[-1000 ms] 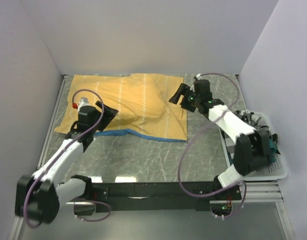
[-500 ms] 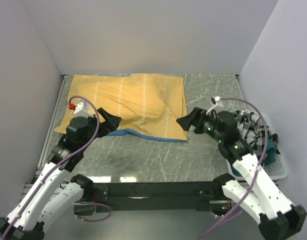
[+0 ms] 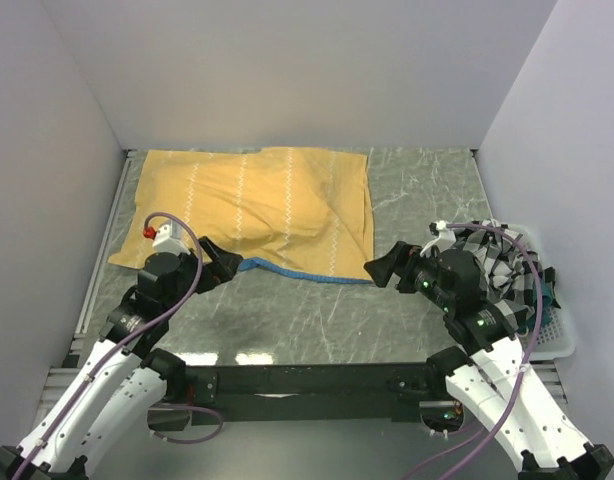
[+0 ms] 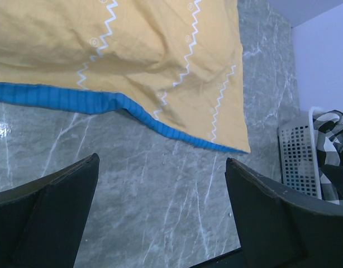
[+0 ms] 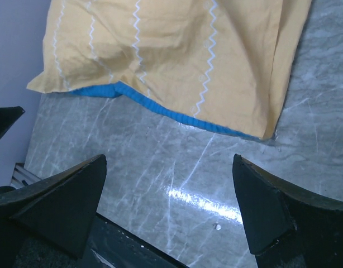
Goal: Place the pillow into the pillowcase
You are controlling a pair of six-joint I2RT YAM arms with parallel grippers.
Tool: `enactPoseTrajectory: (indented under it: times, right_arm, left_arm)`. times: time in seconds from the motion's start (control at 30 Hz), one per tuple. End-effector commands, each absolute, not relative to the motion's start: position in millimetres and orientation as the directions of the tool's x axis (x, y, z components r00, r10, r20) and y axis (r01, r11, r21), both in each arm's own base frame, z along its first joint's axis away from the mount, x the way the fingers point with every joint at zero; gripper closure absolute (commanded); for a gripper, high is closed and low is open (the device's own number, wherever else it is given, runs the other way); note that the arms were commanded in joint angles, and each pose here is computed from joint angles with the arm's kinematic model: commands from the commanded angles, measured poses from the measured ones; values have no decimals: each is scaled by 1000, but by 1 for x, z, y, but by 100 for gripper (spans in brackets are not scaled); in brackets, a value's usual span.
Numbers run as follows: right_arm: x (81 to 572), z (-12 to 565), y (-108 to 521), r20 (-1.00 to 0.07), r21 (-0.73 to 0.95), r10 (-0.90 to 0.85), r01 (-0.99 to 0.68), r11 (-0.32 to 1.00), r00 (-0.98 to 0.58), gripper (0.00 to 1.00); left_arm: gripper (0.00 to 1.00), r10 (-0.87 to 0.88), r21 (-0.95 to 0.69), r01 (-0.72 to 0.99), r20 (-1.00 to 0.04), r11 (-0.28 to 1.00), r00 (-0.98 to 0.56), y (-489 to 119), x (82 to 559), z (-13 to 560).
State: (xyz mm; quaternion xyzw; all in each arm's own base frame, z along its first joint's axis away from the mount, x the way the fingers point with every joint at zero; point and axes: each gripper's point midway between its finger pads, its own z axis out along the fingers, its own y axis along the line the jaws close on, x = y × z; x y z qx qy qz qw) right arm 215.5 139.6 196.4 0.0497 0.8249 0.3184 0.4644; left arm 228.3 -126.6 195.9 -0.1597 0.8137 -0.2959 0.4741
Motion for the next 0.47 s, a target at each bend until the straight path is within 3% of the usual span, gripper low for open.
enactPoseTrajectory:
  times: [0.0,0.43]
  right_arm:
    - [216,198,138,-754,553,366,-224,803,-546,0]
    - [216,196,137,-754,551,365,-223,804,-547,0]
  left_arm:
    - [1,-539,-643,88,-701,760,-467,-132,231,213]
    - [1,-547,-659,112,-696,744,-465,-138,233,217]
